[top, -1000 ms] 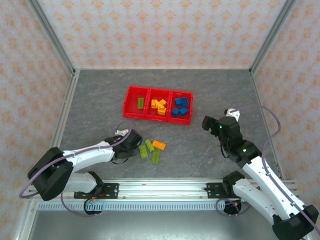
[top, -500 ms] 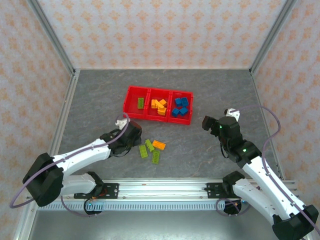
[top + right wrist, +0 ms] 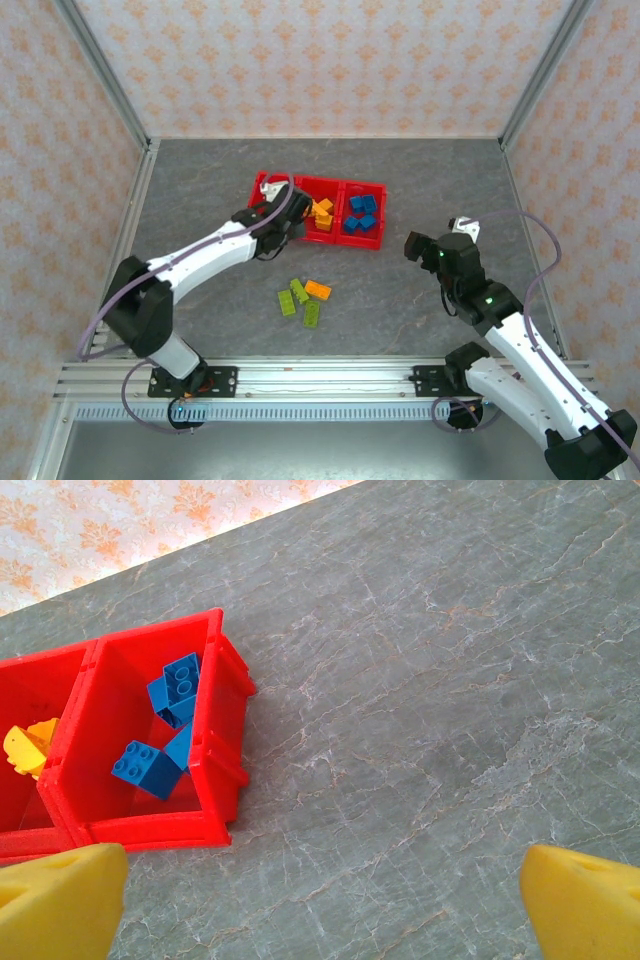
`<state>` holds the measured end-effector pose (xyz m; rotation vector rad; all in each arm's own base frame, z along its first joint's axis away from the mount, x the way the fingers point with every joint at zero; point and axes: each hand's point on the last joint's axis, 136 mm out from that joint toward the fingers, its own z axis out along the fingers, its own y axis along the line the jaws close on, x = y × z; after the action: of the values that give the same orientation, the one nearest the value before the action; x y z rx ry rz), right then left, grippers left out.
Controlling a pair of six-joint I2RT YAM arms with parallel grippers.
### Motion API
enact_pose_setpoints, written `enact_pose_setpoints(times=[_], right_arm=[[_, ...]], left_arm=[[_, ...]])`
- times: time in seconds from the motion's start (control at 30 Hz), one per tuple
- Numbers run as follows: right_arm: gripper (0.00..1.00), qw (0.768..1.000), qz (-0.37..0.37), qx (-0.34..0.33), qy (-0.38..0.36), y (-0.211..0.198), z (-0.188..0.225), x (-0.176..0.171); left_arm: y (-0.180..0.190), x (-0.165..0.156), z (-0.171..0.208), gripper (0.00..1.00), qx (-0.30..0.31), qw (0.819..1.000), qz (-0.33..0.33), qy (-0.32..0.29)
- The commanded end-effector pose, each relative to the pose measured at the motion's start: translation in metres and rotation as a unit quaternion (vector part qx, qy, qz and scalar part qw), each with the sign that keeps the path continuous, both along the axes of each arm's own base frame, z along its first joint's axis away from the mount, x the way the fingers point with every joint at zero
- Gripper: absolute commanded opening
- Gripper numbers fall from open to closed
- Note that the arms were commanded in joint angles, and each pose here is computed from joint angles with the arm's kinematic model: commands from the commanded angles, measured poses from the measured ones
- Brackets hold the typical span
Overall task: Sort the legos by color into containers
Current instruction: Place the lego in the container.
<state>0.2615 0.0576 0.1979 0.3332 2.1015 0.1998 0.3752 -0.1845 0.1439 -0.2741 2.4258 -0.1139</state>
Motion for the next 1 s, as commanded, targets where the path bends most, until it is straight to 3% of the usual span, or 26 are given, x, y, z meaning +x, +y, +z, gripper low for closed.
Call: enact_pose_setpoints(times=[0.0,0.27,0.43,0.67,0.97], right_arm=[[1.0,1.0,-0.004,0.002,-0.002,-0.001,0.0,0.0],[1.0,1.0,-0.003,0.001,-0.001,-0.001,0.0,0.0],[1.0,1.0,-0.001,0.001,0.0,0.0,-0.001,0.0],[1.0,1.0,0.0,0.0,0.003,0.001,-0.003,0.0],[1.0,1.0,0.0,-0.002,0.008,0.001,-0.006,0.001]], left_arm=[[-0.01,0.014,-0.003,0.2,0.022,0.999,-0.037,0.019],[-0.036,0.046,-0.016,0.2,0.034,0.997,-0.057,0.039],[-0.044,0.059,-0.034,0.31,0.05,0.995,-0.062,0.056],[-0.05,0.067,-0.041,0.38,0.051,0.995,-0.067,0.057],[-0.044,0.059,-0.011,0.74,0.052,0.995,-0.08,0.03]])
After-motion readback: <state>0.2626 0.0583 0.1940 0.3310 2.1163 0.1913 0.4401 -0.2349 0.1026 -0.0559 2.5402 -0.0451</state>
